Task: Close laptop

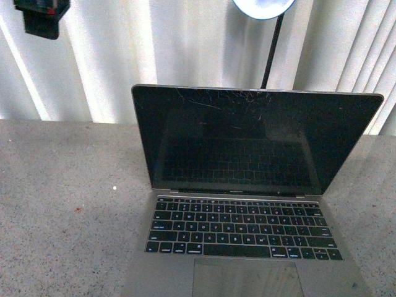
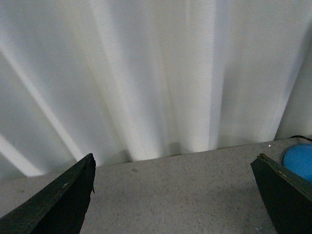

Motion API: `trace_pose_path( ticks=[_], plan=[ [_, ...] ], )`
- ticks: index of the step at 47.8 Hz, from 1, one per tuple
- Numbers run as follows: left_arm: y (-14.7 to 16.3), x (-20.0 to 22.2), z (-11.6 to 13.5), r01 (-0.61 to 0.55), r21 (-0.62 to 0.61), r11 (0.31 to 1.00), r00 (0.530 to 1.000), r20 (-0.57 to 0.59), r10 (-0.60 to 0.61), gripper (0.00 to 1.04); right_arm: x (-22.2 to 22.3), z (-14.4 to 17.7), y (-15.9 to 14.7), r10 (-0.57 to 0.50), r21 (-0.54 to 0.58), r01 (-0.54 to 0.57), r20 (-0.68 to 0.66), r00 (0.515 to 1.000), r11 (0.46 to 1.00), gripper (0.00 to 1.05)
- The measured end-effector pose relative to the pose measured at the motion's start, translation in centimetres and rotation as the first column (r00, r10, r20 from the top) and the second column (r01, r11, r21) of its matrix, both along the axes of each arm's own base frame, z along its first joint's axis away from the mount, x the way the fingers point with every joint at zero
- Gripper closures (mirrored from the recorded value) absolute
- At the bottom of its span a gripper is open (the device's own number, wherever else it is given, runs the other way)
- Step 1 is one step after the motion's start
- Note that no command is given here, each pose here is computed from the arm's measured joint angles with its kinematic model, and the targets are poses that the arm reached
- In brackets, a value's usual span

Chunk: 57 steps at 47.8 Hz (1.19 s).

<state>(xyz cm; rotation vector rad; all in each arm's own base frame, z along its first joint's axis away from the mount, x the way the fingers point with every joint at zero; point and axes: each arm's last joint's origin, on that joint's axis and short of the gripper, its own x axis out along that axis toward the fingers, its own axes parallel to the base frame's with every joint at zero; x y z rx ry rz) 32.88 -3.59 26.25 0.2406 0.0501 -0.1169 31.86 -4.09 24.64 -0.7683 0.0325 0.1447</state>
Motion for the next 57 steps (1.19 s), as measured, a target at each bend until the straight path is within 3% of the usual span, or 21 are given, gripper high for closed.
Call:
trace_pose_path(
  ticks=[9,14,26,31,35,42,57],
  plan=[
    [-2.4,1.6,1.3,0.129,0.211,0.969,0.991,0.007,-0.133,0.07,1.8,1.3,-0.1,0.075,-0.096,-0.076,-0.017,0.997,0.992,0.07],
    [-3.8,2.3,1.9,0.213,0.369,0.905,0.975,-0.023,-0.22,0.07,2.6,1.8,0.2,0.143,-0.146,-0.148,-0.041,0.989,0.978,0.07],
    [-5.5,3.4,3.5,0.357,0.554,0.752,0.928,-0.115,-0.355,0.07,4.3,2.3,0.9,0.283,-0.198,-0.3,-0.111,0.953,0.933,0.07],
    [-5.9,4.1,4.0,0.378,0.636,0.673,0.915,-0.146,-0.376,0.07,5.1,2.4,0.9,0.309,-0.225,-0.332,-0.132,0.942,0.916,0.07],
    [-6.3,4.7,4.1,0.394,0.733,0.555,0.9,-0.185,-0.394,0.07,5.9,2.4,0.7,0.33,-0.251,-0.364,-0.167,0.929,0.897,0.07],
    [-7.0,5.3,4.0,0.398,0.821,0.408,0.883,-0.222,-0.414,0.07,6.6,2.6,0.5,0.349,-0.285,-0.399,-0.211,0.913,0.872,0.07],
    [-8.9,6.3,3.4,0.451,0.878,0.16,0.826,-0.342,-0.447,0.07,7.7,1.6,0.5,0.385,-0.298,-0.497,-0.364,0.848,0.815,0.07]
  ],
)
